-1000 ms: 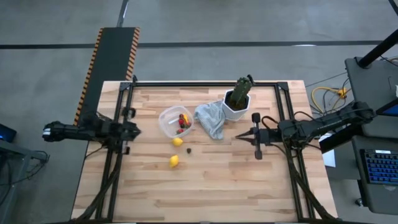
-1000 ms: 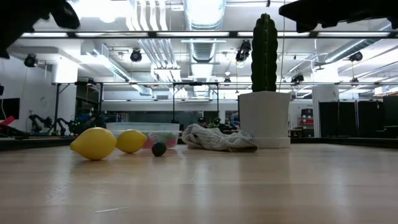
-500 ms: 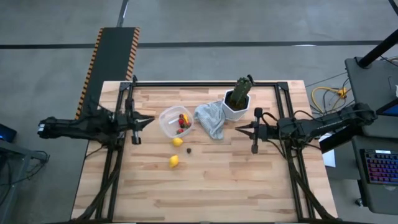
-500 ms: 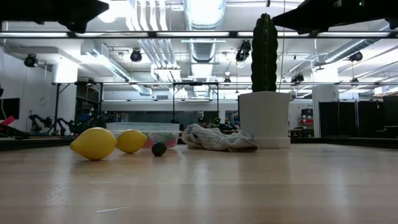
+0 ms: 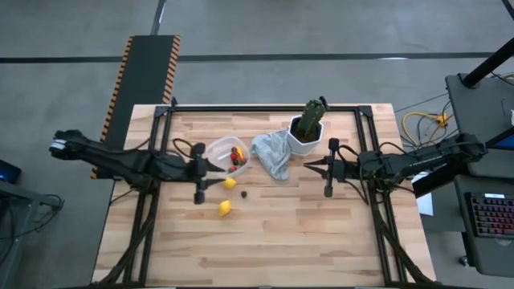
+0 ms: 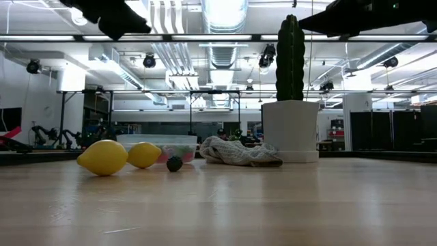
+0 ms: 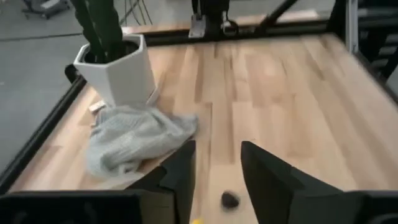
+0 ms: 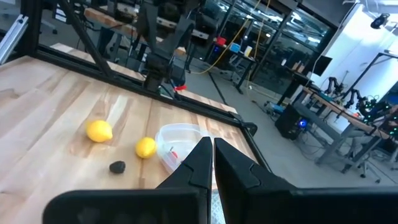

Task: Pick and placing Produce into tupperware
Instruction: Put the bottom yellow lemon into the transparent container

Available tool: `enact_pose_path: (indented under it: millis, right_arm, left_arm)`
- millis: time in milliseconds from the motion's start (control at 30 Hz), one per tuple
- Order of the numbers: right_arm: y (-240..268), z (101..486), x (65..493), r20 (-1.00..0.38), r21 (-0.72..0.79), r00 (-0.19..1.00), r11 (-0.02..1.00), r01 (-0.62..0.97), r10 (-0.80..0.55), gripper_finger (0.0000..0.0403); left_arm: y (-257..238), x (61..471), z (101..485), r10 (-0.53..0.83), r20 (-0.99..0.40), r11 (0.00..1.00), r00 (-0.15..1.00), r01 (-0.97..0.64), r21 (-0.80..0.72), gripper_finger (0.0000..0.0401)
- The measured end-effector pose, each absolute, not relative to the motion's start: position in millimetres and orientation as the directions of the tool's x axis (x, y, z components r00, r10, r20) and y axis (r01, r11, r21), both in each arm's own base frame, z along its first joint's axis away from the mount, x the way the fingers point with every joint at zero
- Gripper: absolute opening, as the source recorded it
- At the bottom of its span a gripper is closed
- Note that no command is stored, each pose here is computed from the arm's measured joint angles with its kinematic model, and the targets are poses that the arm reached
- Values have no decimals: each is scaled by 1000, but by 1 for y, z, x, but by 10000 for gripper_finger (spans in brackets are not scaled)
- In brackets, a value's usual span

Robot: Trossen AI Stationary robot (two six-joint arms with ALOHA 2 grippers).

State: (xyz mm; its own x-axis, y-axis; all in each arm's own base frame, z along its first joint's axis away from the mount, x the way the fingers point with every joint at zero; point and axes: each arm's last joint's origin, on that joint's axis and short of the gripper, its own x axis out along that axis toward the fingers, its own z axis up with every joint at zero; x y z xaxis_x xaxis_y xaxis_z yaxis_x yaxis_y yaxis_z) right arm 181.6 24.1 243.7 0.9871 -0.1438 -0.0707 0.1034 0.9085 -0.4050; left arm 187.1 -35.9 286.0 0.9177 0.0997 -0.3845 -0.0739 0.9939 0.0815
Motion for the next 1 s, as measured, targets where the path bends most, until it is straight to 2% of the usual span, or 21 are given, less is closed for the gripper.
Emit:
enact_pose_path:
  millis: [200,367,433,533,700,867,1000]
  right_arm:
    - [24,244,182,-66,-457,987,884,98,-144,9]
    - [24,246,182,-50,-485,988,868,102,-144,9]
    - [24,247,182,-41,-483,989,869,106,-143,9]
    - [24,247,182,-40,-483,989,869,107,-144,9]
    - [24,247,182,-41,-476,989,873,107,-143,9]
    - [24,247,182,-40,-476,989,873,107,-143,9]
    - [24,247,182,-41,-476,989,873,107,-143,9]
  left_arm:
    - [-46,215,285,20,-456,997,890,-55,-62,125]
    - [-51,239,285,15,-387,1000,922,-4,30,125]
    - [-53,249,283,24,-342,1000,939,-19,17,125]
    - [-54,261,275,118,-378,993,918,-121,17,125]
    - [-50,265,272,307,-620,932,722,-361,42,125]
    - [-60,268,284,309,-723,887,618,-462,-16,125]
    - [-66,273,288,257,-776,806,576,-571,-157,125]
